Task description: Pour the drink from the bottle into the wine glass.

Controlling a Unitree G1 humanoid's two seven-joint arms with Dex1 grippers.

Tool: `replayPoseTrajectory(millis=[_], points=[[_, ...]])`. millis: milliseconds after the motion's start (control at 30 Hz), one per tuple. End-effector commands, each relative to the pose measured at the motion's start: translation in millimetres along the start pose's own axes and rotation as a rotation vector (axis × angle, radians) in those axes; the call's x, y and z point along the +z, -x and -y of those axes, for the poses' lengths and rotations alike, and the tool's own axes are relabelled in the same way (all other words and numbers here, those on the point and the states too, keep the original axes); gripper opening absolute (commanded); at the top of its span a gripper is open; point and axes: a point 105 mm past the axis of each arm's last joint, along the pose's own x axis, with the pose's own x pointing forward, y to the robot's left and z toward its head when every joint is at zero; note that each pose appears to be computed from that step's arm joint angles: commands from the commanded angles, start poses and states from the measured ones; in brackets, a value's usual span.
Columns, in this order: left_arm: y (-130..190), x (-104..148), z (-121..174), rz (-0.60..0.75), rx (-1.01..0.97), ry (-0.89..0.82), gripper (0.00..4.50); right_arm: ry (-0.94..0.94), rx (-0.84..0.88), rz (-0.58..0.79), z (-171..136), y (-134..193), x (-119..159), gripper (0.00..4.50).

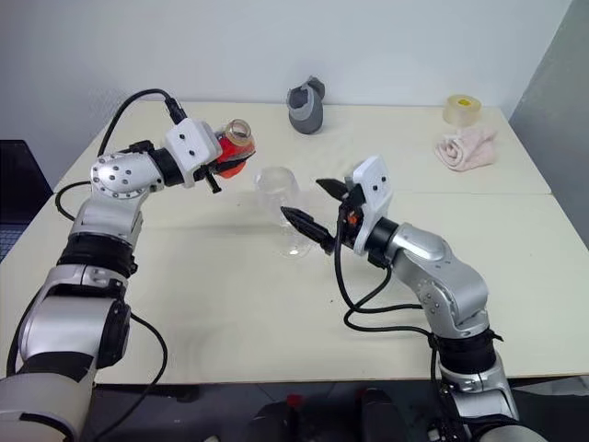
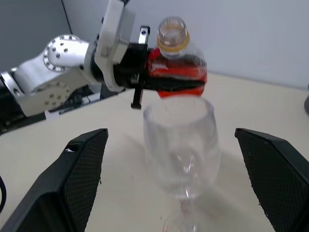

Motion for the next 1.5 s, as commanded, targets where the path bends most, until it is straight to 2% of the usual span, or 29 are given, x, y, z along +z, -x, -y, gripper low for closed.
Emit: replayPoseTrajectory(millis=[33,833,1500], points=[[2,19,-21,0.036,0.016,-0.119,1.0,0.057,-0.012,0.099,2,1,22,4.5],[-2,32,-24,-0.004,-0.104,-0.532,1.0,0.145,-0.003,0.165,-3,-4,26,4.5],[-5,43,-35,-0.026,-0.115,-0.723,1.0,0.151,-0.024,0.174,0,-4,26,4.5]])
